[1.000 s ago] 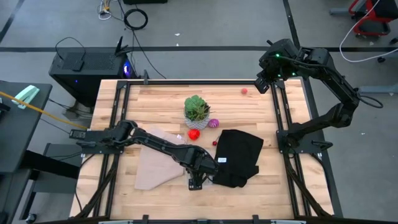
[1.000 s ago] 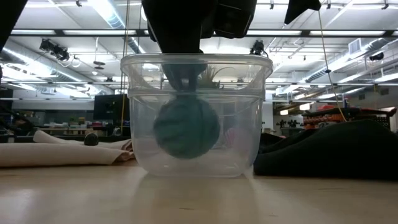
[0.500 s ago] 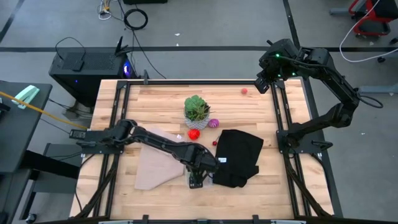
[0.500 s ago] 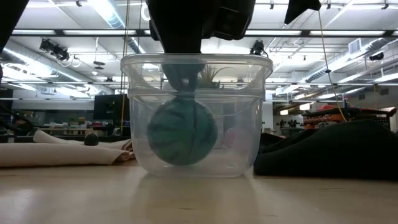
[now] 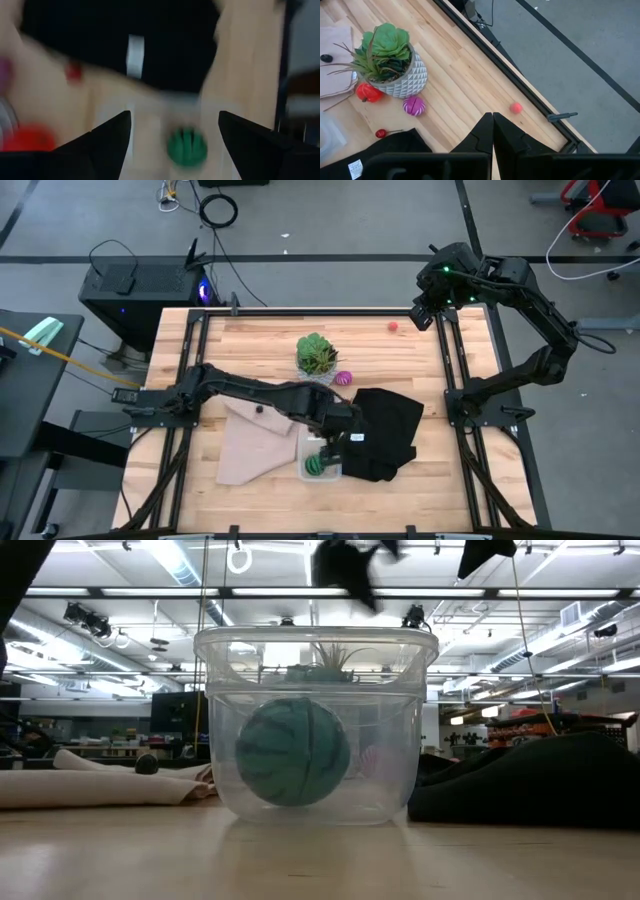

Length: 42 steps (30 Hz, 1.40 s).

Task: Pick and placing Produce into tupperware
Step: Put the pink peach into the transparent container

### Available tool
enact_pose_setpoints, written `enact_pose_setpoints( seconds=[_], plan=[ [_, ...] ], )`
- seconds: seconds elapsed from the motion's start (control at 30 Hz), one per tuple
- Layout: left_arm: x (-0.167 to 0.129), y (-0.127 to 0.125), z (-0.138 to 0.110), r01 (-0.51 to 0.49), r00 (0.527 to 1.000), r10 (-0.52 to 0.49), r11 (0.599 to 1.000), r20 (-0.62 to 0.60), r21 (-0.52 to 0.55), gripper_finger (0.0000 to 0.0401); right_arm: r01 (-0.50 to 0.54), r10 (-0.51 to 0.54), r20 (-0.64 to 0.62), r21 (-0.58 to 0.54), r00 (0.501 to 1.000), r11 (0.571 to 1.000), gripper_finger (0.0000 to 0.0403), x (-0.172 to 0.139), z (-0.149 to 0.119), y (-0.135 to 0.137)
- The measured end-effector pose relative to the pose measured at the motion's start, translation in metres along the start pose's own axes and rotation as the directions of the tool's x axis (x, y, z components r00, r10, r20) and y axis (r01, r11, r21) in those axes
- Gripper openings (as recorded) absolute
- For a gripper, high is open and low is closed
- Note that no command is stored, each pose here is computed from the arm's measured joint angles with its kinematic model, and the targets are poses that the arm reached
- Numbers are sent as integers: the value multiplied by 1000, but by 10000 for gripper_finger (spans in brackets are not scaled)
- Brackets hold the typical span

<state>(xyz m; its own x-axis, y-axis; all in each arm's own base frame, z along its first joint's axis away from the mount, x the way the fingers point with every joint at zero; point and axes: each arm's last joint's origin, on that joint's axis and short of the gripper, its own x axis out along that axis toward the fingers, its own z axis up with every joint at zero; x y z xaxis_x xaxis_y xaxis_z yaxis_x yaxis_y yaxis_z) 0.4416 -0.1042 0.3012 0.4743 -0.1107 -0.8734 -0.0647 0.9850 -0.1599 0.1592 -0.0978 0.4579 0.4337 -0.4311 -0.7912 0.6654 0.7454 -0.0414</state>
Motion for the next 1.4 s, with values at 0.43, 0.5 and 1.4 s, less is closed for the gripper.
enact_pose_setpoints(
  seconds=[0.43,0.5,1.4],
  plan=[
    [-30,-23,61,37,724,-5,999,689,-31,264,7,-8,-1,-16,1000,1000,14,-12,-10,-4],
    [-36,-28,66,26,650,33,998,760,-65,252,15,-15,12,-19,1000,1000,14,-17,-13,-7],
    [-124,95,-44,67,130,309,945,942,-319,138,72,-73,14,77,997,994,14,-25,-19,-32]
  ],
)
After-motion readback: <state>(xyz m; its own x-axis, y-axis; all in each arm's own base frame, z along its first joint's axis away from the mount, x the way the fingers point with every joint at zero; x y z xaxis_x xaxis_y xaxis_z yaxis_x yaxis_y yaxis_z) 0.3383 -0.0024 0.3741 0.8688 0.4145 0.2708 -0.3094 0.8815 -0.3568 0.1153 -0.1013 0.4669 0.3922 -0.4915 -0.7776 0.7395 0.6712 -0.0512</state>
